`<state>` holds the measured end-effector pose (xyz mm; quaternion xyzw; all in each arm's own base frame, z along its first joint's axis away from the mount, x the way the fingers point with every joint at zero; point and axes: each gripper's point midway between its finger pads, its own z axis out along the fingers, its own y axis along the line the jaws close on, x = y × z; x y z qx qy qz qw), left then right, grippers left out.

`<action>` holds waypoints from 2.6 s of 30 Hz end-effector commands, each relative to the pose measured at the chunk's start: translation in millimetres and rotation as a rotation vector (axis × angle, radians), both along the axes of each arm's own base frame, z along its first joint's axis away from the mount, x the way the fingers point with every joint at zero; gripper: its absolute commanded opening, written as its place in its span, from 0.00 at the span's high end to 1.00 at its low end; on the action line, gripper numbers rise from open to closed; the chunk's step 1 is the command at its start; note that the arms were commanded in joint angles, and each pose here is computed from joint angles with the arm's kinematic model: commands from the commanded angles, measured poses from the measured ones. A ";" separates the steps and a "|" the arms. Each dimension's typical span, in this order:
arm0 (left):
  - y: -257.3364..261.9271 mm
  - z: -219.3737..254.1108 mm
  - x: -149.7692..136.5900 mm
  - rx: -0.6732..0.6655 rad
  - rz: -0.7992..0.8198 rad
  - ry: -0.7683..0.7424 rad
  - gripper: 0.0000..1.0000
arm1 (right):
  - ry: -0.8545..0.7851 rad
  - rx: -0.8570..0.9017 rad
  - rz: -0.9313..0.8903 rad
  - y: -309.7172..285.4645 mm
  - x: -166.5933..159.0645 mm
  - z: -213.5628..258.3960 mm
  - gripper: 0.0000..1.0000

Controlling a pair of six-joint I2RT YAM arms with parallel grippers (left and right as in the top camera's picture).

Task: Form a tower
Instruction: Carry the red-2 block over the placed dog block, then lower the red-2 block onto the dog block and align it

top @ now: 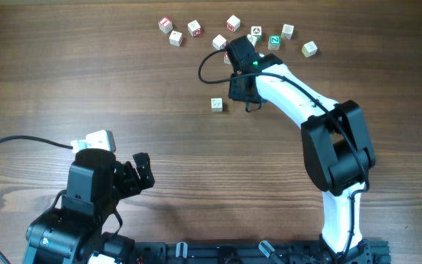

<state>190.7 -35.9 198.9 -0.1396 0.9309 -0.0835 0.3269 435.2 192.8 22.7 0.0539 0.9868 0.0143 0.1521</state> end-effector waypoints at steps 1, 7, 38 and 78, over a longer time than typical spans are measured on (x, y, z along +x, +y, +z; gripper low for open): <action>2.0 0.2 0.5 0.007 0.007 -0.004 0.00 | -0.031 0.045 0.015 12.9 11.1 24.0 0.79; 2.0 0.2 0.5 0.007 0.007 -0.004 0.00 | -0.037 0.077 0.026 17.4 7.6 57.6 0.81; 2.0 0.2 0.5 0.007 0.007 -0.004 0.00 | -0.179 0.197 0.117 79.1 -25.2 145.6 0.83; 2.0 0.2 0.5 0.007 0.007 -0.004 0.00 | -0.005 -0.040 0.186 87.8 -33.7 11.0 0.82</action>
